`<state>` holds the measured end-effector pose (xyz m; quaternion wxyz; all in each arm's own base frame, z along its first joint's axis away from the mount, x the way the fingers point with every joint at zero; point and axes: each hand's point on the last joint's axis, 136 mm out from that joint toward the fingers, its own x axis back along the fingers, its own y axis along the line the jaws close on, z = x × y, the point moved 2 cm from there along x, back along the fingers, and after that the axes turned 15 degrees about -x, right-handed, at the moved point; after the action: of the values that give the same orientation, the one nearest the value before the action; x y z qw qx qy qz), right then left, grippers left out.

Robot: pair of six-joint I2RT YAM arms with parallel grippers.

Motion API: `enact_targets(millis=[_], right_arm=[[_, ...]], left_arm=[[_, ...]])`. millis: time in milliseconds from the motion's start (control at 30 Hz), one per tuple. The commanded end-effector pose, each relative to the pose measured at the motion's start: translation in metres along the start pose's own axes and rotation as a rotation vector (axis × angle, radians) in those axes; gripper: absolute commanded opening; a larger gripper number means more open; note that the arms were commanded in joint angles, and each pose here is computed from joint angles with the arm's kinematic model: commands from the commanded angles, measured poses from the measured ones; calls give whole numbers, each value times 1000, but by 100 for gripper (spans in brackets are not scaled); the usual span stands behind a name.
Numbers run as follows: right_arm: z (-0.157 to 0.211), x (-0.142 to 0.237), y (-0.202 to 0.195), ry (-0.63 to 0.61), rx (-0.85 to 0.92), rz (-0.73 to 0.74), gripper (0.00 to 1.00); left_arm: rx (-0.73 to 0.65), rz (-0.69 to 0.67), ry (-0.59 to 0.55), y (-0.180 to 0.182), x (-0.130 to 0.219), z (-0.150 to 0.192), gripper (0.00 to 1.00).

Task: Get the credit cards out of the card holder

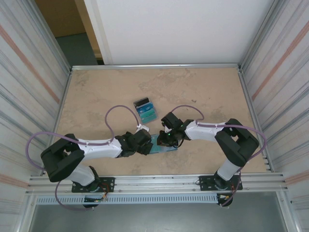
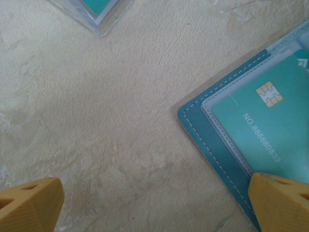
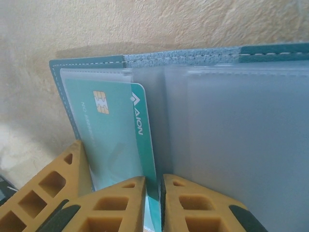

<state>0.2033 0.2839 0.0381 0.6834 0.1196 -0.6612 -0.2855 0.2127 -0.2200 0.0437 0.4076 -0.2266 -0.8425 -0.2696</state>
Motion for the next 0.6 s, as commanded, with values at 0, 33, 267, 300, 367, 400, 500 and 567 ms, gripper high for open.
enact_targets(millis=[0,33,267,300,367,400,500,567], right_arm=[[4,-4,-1,43,-41,-54,16],[3,-3,2,47,-41,-79,16],[4,2,11,76,-47,-202,14],[4,3,11,77,-48,-210,14],[3,4,12,79,-47,-223,12],[4,4,12,80,-48,-224,11],[3,5,11,80,-52,-236,9],[1,7,9,76,-59,-240,7]], left_arm=[[-21,-26,54,3,-2,10,99],[-22,-29,57,3,-2,10,99],[-25,-26,66,3,-1,12,99],[-23,-26,67,3,-1,12,99],[-22,-25,64,3,-1,11,99],[-23,-24,66,3,-1,12,99],[-22,-21,64,2,-1,11,99],[-24,-20,64,2,-1,11,99]])
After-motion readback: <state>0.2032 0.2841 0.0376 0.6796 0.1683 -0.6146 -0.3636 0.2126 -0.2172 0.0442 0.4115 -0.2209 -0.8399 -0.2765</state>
